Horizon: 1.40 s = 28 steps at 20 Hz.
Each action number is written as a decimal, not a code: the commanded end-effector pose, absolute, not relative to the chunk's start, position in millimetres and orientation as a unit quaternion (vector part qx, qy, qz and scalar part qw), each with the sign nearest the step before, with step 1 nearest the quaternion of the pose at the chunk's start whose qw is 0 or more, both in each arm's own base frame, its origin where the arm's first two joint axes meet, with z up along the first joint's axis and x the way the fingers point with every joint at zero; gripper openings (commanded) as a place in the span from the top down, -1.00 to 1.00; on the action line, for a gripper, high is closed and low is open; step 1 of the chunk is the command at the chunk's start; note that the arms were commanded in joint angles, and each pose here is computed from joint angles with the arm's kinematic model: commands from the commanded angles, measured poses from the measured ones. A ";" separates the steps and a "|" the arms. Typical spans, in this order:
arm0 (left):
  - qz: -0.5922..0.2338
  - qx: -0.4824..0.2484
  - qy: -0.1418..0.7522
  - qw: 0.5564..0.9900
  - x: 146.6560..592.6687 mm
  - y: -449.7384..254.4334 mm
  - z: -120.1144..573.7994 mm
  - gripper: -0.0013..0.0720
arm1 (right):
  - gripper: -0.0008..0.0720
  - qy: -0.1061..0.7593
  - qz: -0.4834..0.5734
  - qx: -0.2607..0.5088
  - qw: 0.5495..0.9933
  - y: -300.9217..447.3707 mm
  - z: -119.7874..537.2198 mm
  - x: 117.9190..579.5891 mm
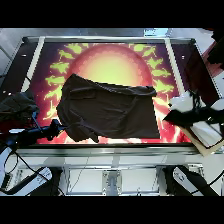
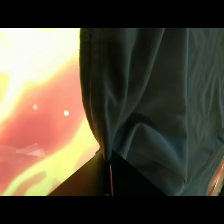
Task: Fold the shirts.
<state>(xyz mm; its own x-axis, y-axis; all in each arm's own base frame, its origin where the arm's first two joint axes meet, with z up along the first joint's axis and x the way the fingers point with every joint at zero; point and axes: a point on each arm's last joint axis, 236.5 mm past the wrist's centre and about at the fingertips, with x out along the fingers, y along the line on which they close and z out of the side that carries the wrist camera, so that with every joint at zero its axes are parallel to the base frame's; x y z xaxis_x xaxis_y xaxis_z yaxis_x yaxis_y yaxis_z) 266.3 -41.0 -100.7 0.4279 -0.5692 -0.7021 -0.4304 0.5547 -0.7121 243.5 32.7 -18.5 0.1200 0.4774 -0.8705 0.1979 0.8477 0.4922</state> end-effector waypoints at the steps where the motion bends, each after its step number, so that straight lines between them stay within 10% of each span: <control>1: -0.058 -0.464 0.533 0.705 265.8 -42.7 -99.5 0.93 | -0.29 0.682 0.089 0.336 0.643 63.0 -61.6 207.1; 12: -0.064 -0.456 0.532 0.710 265.8 -42.6 -99.6 0.93 | -0.24 0.620 -0.011 0.482 0.618 75.7 -96.2 222.5; 28: -0.070 -0.459 0.535 0.706 264.2 -45.5 -98.1 0.93 | -0.22 0.604 -0.071 0.481 0.632 53.3 -109.0 229.6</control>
<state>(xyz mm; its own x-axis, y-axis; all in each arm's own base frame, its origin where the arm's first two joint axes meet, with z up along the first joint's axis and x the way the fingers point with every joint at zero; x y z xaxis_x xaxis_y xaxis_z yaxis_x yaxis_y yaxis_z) 264.4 -44.7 -98.7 0.4199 -0.5850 -0.6939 -0.3942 0.5711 -0.7201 217.7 66.1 -104.3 0.2098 0.5449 -0.8118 0.6550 0.5381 0.5305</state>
